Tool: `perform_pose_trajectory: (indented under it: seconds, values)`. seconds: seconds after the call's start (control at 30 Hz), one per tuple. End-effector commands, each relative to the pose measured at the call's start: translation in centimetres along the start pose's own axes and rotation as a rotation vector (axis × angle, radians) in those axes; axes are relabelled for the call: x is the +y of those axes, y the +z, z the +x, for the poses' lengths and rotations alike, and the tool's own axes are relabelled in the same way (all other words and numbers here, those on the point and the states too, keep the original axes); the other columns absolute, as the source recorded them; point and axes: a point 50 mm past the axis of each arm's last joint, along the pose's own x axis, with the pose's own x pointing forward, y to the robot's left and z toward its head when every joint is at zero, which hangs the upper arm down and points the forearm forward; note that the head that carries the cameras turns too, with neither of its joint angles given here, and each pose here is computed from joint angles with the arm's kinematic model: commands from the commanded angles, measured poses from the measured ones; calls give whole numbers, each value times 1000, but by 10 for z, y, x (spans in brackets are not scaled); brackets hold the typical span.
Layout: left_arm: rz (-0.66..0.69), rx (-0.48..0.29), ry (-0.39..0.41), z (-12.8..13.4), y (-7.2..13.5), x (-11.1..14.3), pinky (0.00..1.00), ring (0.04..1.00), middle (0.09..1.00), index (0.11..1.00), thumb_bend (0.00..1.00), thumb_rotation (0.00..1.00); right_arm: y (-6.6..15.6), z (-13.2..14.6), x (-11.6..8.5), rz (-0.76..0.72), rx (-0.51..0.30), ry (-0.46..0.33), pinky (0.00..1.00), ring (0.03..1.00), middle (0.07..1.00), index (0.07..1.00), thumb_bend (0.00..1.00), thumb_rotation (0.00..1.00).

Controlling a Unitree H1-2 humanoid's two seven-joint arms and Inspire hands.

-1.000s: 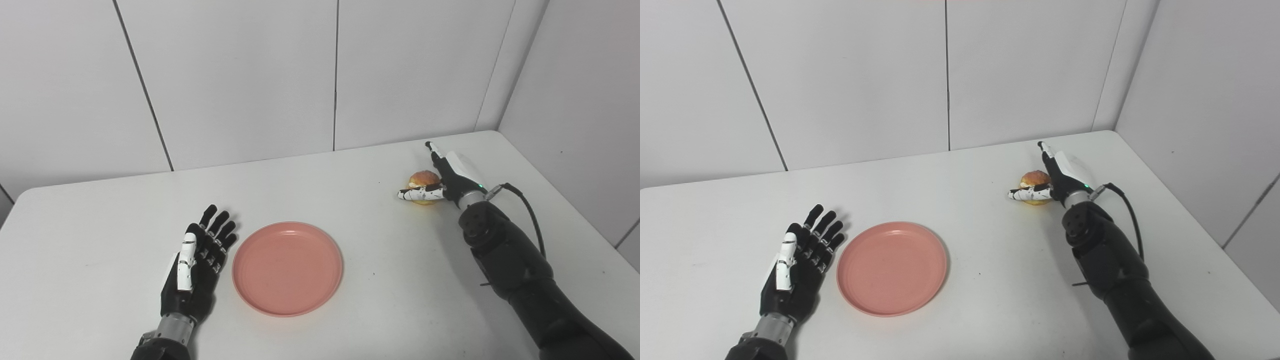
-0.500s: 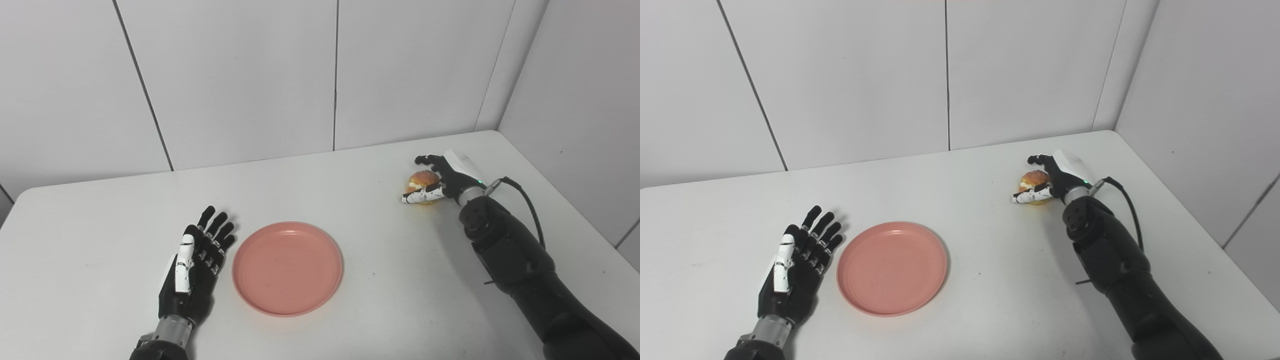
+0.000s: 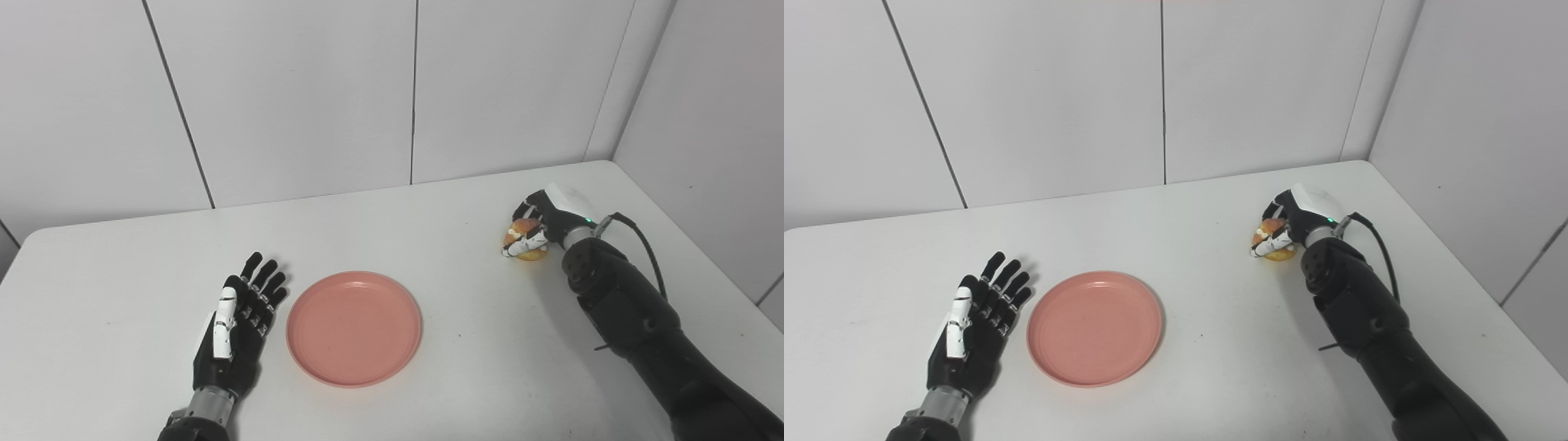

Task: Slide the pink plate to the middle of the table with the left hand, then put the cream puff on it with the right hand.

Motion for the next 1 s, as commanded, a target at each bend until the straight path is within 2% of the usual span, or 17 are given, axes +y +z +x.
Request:
perform_pose_trajectory:
  seconds: [0.0, 0.27, 0.4, 0.57, 0.63, 0.8, 0.83, 0.9, 0.97]
  values:
    - [-36, 214, 106, -32, -42, 21, 978, 957, 964, 964, 386, 1000, 1, 2, -22, -27, 15, -43, 364, 453, 473, 497, 528, 0]
    - [-33, 209, 99, -31, -41, 18, 978, 955, 963, 960, 394, 1000, 8, -4, -36, -26, -17, -75, 345, 428, 442, 528, 523, 0]
    - [-28, 209, 97, -30, -42, 17, 977, 957, 965, 961, 406, 1000, 13, -9, -45, -12, -45, -87, 300, 381, 418, 532, 520, 0]
    - [-26, 211, 101, -30, -42, 14, 972, 954, 962, 956, 413, 1000, 23, -17, -57, -15, -88, -124, 326, 424, 442, 521, 524, 0]
    - [-30, 211, 103, -29, -42, 14, 977, 955, 963, 957, 412, 1000, 29, -21, -61, -20, -111, -148, 289, 375, 418, 525, 522, 0]
    - [-33, 212, 100, -28, -44, 11, 974, 957, 964, 964, 410, 1000, 47, -34, -72, -32, -183, -181, 247, 330, 400, 523, 520, 0]
    - [-30, 210, 95, -28, -44, 10, 974, 957, 964, 964, 410, 1000, 53, -38, -74, -32, -202, -187, 246, 329, 400, 523, 520, 0]
    - [-25, 209, 88, -27, -45, 9, 975, 959, 967, 967, 418, 1000, 65, -46, -78, -25, -232, -192, 296, 386, 415, 527, 521, 0]
    - [-25, 209, 84, -27, -45, 7, 976, 961, 969, 969, 428, 1000, 75, -52, -79, -19, -262, -189, 300, 388, 413, 527, 520, 0]
